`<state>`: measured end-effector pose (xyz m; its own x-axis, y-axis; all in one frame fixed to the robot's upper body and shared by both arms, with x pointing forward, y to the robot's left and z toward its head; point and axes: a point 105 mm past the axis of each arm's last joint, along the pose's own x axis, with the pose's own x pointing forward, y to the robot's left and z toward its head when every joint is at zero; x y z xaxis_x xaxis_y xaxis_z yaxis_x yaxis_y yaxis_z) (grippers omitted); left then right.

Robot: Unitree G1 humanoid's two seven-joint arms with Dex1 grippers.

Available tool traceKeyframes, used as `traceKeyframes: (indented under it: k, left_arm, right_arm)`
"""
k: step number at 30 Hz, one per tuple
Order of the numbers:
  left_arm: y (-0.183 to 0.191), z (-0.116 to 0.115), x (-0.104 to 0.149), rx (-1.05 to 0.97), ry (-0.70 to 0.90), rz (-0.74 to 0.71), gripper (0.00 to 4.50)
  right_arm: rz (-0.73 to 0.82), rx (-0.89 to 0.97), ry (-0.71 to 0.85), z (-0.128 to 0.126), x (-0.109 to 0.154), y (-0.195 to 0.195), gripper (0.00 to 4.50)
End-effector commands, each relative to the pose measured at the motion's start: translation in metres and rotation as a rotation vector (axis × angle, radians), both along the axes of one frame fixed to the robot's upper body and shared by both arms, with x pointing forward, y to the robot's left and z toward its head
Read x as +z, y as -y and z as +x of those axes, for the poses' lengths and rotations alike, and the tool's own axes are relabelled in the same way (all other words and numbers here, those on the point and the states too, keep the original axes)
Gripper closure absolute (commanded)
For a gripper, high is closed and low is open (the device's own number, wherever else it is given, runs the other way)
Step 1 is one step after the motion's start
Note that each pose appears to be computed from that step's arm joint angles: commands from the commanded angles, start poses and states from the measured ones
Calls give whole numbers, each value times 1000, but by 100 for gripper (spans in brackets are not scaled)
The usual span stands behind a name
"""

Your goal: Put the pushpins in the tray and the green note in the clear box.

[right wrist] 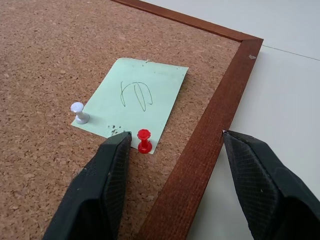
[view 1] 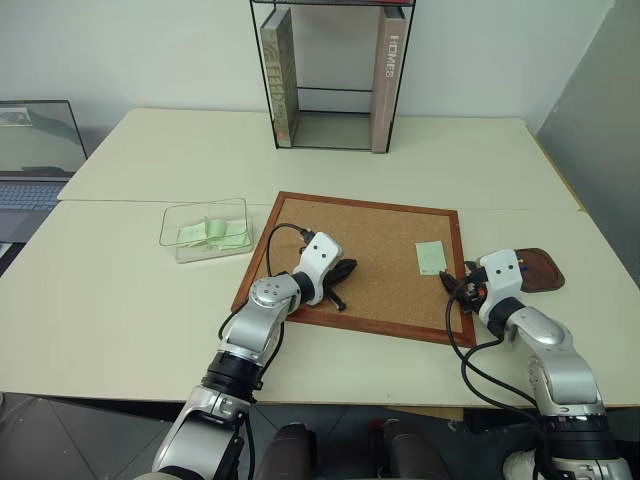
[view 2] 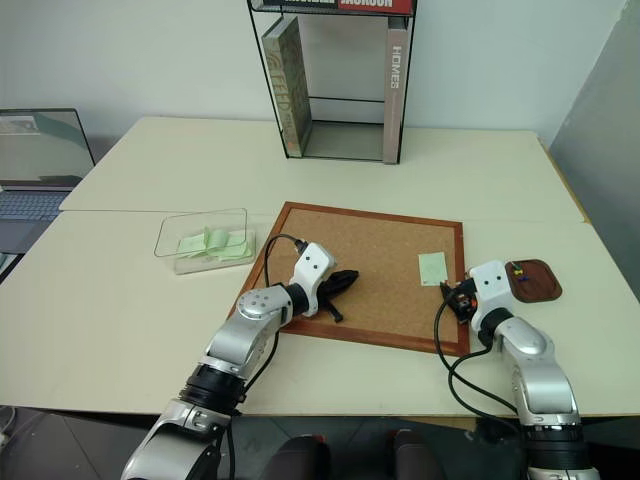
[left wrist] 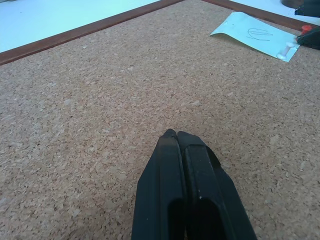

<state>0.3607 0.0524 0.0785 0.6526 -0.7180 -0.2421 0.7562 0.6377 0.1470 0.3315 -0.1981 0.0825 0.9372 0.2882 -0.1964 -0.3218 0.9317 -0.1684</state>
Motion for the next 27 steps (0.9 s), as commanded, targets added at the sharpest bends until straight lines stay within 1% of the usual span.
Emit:
traceKeyframes:
  k: [1,2,3,5,10,14,21,27]
  left_arm:
    - [5,-10,-16,-35,-53,28,450]
    - [5,-10,-16,-35,-54,28,450]
    - [6,-10,-16,-36,-54,28,450]
    - [6,-10,-16,-38,-54,29,450]
    - [6,-11,-17,-42,-54,32,450]
    - [6,-12,-18,-44,-56,38,450]
    - [8,-16,-21,-56,-66,44,450]
    - [8,-19,-25,-59,-76,57,450]
  right_arm:
    - [6,12,43,2,10,-2,188]
    - [7,14,43,2,10,-3,199]
    - [7,15,43,2,10,-3,229]
    - [8,18,43,1,10,-3,274]
    - [7,28,45,-2,10,-5,369]
    - [2,29,97,-2,21,-5,445]
    - [57,68,239,-8,49,-14,445]
    - [128,98,301,-14,62,-23,445]
